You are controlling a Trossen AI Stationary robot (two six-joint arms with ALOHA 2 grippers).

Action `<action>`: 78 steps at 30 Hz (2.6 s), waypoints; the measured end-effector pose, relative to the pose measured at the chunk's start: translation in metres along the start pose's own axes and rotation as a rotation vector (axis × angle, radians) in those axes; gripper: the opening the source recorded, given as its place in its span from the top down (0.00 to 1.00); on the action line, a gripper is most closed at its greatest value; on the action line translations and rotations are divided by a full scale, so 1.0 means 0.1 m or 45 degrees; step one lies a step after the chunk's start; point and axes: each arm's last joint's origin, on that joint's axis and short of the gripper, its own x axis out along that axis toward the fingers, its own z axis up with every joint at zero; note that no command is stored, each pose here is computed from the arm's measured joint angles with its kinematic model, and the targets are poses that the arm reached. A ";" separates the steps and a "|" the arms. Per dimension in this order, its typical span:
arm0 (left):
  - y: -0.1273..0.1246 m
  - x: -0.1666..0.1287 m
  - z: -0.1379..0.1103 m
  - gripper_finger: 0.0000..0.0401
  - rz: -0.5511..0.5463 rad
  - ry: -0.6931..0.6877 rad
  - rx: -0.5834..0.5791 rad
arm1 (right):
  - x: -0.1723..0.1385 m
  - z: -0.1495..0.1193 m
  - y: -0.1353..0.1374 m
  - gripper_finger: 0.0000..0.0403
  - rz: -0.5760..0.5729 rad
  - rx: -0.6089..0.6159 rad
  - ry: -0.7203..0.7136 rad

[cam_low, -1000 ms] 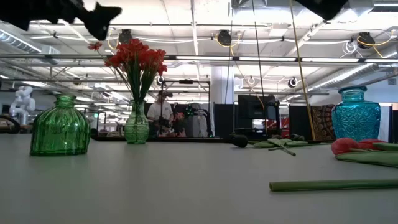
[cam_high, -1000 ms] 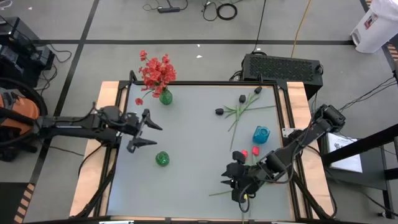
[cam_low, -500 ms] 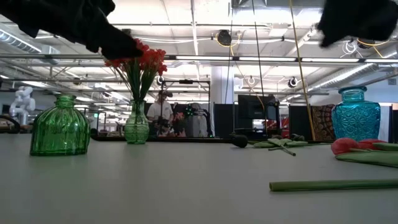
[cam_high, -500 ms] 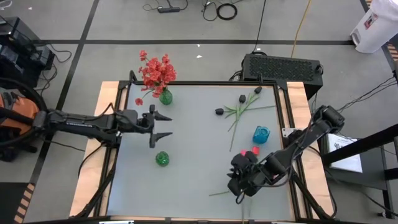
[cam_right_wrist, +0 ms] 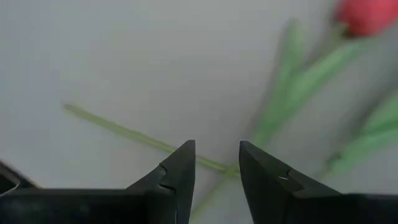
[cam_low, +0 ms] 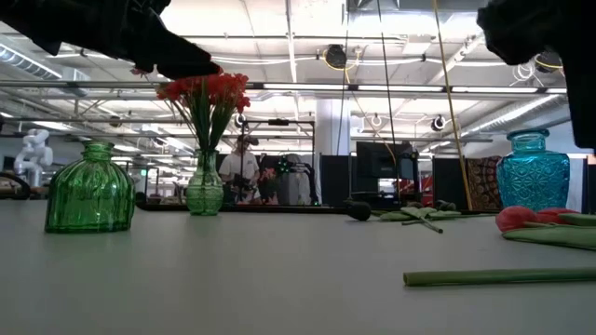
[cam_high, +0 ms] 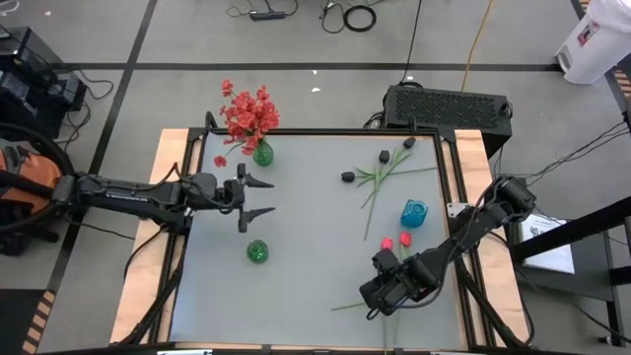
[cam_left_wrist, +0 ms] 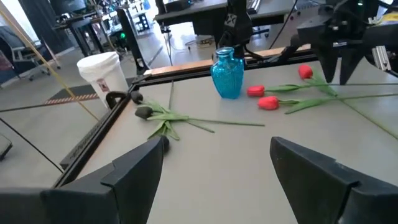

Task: Sort flowers into vase by color
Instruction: Put the top red flower into the bottom green vase

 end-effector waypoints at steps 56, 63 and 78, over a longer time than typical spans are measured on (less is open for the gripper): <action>-0.01 0.00 -0.03 0.25 -0.022 0.041 -0.044 | 0.35 -0.12 -0.16 0.87 -0.456 0.364 0.129; -0.01 0.00 -0.03 0.25 -0.023 0.042 -0.044 | 0.36 -0.12 -0.16 0.86 -0.459 0.370 0.126; -0.01 0.00 -0.04 0.25 -0.024 0.046 -0.044 | 0.52 -0.15 -0.17 0.87 -0.531 0.326 0.150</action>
